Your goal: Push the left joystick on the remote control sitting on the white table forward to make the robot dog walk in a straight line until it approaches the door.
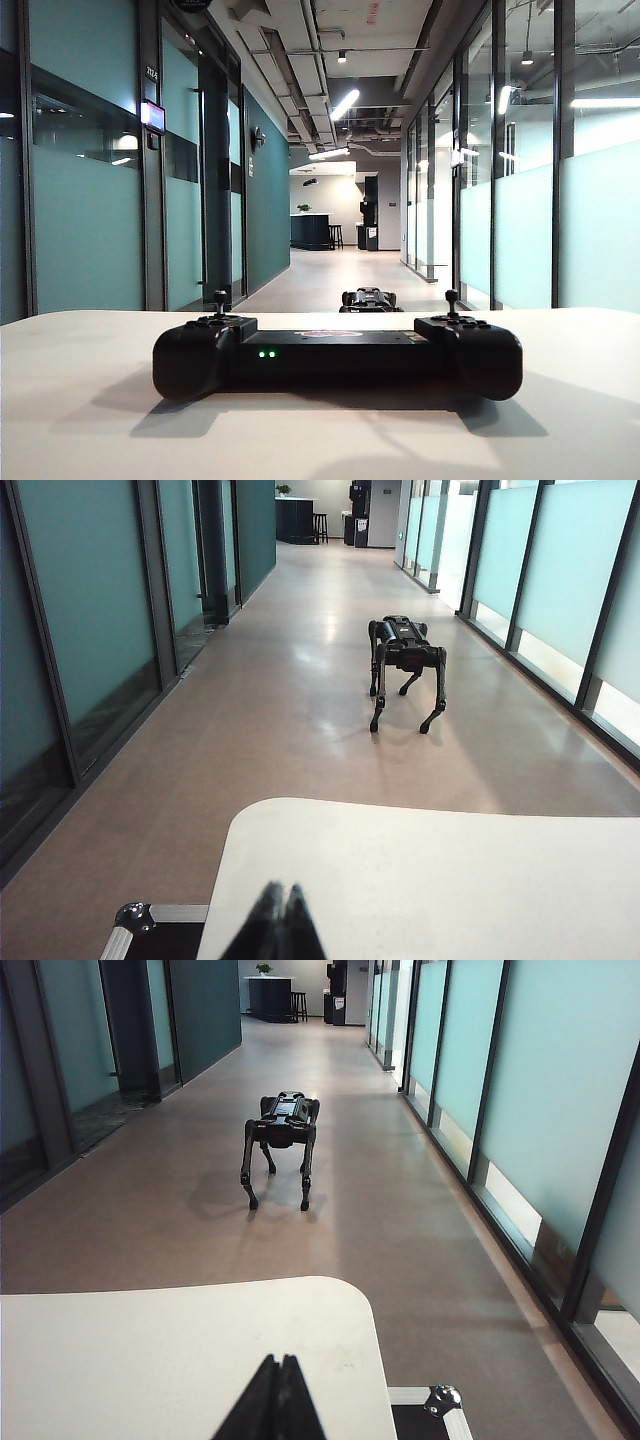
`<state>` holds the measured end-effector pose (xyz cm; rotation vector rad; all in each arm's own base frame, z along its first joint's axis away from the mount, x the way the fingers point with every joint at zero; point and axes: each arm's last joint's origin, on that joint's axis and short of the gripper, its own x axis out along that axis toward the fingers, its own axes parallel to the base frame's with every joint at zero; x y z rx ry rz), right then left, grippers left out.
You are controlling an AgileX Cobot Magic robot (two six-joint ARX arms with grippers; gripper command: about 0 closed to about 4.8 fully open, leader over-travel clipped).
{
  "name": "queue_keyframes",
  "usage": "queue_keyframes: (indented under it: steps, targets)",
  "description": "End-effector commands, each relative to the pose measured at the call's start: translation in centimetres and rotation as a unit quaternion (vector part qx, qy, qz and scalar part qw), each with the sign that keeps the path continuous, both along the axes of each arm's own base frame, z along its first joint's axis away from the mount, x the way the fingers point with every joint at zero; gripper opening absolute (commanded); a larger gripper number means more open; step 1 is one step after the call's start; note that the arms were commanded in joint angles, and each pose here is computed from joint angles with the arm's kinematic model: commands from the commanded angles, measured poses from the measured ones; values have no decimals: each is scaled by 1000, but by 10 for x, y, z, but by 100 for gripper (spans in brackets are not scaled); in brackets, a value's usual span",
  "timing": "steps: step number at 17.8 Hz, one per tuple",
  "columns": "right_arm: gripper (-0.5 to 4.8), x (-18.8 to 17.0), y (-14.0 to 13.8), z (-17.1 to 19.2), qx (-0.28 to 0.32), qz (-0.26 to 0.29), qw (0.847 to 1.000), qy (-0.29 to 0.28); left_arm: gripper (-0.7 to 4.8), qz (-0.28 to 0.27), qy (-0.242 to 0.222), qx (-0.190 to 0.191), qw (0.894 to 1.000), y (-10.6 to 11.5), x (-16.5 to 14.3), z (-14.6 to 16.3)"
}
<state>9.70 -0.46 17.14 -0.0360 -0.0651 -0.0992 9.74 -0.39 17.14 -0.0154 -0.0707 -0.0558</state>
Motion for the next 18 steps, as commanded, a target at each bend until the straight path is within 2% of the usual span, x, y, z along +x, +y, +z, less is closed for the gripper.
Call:
queue_keyframes:
  steps: [1,6,9,11,14,18]
  targets:
    - [-6,0,0,0,2,-2,1000,-8,-5,1,-8,3,1000,0,0,2]
    - [-6,0,0,1,2,-2,1000,-12,-5,2,-10,3,1000,0,0,3]
    - [-6,-2,-1,10,8,-10,999,-42,-5,16,-31,-4,999,1,-1,9]
    - [-6,-6,-2,26,34,-39,998,-45,-5,34,-32,-40,998,2,-4,17]
    - [-6,-19,-2,58,35,-37,998,-49,-5,31,-40,-43,998,2,-10,44]
    - [-6,-35,-1,102,35,-38,998,-29,-5,10,-11,-53,999,1,-5,80]
